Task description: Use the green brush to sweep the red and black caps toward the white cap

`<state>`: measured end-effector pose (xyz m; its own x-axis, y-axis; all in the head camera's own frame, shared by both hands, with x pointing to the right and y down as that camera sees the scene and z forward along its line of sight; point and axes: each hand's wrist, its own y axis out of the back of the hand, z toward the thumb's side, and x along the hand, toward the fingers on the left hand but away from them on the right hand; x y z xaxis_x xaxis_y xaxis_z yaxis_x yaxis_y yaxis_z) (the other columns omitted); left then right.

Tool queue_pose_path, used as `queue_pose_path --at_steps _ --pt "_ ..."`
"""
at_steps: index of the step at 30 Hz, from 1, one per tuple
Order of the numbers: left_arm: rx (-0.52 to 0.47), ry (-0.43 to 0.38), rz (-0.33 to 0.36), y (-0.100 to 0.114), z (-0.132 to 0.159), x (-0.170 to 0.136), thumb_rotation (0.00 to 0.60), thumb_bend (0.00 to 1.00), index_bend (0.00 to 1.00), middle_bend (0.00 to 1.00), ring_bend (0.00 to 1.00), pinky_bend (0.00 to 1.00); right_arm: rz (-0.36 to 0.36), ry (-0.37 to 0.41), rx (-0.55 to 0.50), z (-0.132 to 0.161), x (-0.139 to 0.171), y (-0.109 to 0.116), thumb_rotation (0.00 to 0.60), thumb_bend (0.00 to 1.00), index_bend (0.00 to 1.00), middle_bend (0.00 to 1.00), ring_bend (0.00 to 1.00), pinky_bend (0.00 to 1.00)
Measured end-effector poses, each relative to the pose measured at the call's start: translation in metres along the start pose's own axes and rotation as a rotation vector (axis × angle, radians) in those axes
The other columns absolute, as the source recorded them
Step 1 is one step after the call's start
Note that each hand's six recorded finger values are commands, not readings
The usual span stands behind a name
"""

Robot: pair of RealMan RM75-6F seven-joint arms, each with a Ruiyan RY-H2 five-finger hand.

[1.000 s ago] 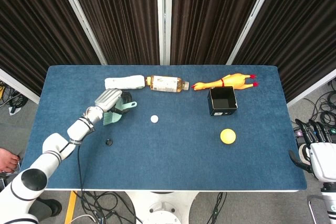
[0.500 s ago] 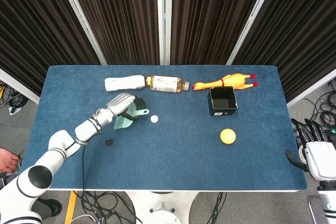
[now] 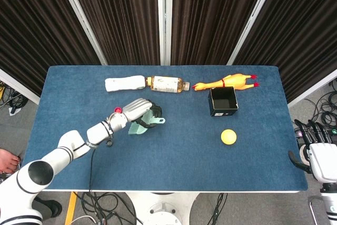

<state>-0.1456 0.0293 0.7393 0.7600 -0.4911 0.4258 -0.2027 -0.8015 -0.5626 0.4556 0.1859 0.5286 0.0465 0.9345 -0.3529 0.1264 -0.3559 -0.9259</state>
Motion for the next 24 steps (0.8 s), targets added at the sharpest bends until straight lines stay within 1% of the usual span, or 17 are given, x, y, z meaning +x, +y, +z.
queue_pose_path --at_steps 3,6,9,13,16,21,24 --pt "0.032 0.023 0.035 0.021 -0.007 -0.008 0.600 0.41 0.54 0.62 0.43 0.34 -0.002 0.007 -0.001 0.001 -0.001 0.001 0.600 0.24 0.03 0.16 0.00 0.02" --pt "0.044 0.080 0.074 0.042 -0.024 -0.025 0.600 0.41 0.54 0.62 0.43 0.34 0.004 0.013 -0.003 0.001 -0.003 -0.001 0.600 0.24 0.03 0.16 0.00 0.02" --pt "0.040 0.155 0.093 0.050 -0.046 -0.042 0.600 0.41 0.54 0.63 0.43 0.34 0.011 0.019 -0.008 0.003 -0.004 -0.004 0.600 0.24 0.03 0.16 0.00 0.02" --pt "0.031 0.239 0.090 0.048 -0.070 -0.054 0.600 0.42 0.54 0.63 0.43 0.34 0.005 0.020 -0.011 0.003 -0.003 -0.003 0.600 0.24 0.03 0.16 0.00 0.02" --pt "0.013 0.285 0.083 0.040 -0.084 -0.057 0.600 0.42 0.54 0.63 0.43 0.35 0.004 0.018 -0.010 0.003 -0.001 -0.003 0.600 0.24 0.03 0.16 0.00 0.02" --pt "0.011 0.323 0.064 0.023 -0.097 -0.054 0.600 0.42 0.55 0.63 0.43 0.35 0.002 0.008 -0.002 0.003 0.002 -0.001 0.600 0.24 0.03 0.16 0.00 0.02" --pt "-0.007 0.318 0.047 0.012 -0.096 -0.047 0.600 0.42 0.55 0.63 0.43 0.35 0.002 -0.002 0.000 0.002 0.006 0.000 0.600 0.24 0.03 0.16 0.00 0.02"
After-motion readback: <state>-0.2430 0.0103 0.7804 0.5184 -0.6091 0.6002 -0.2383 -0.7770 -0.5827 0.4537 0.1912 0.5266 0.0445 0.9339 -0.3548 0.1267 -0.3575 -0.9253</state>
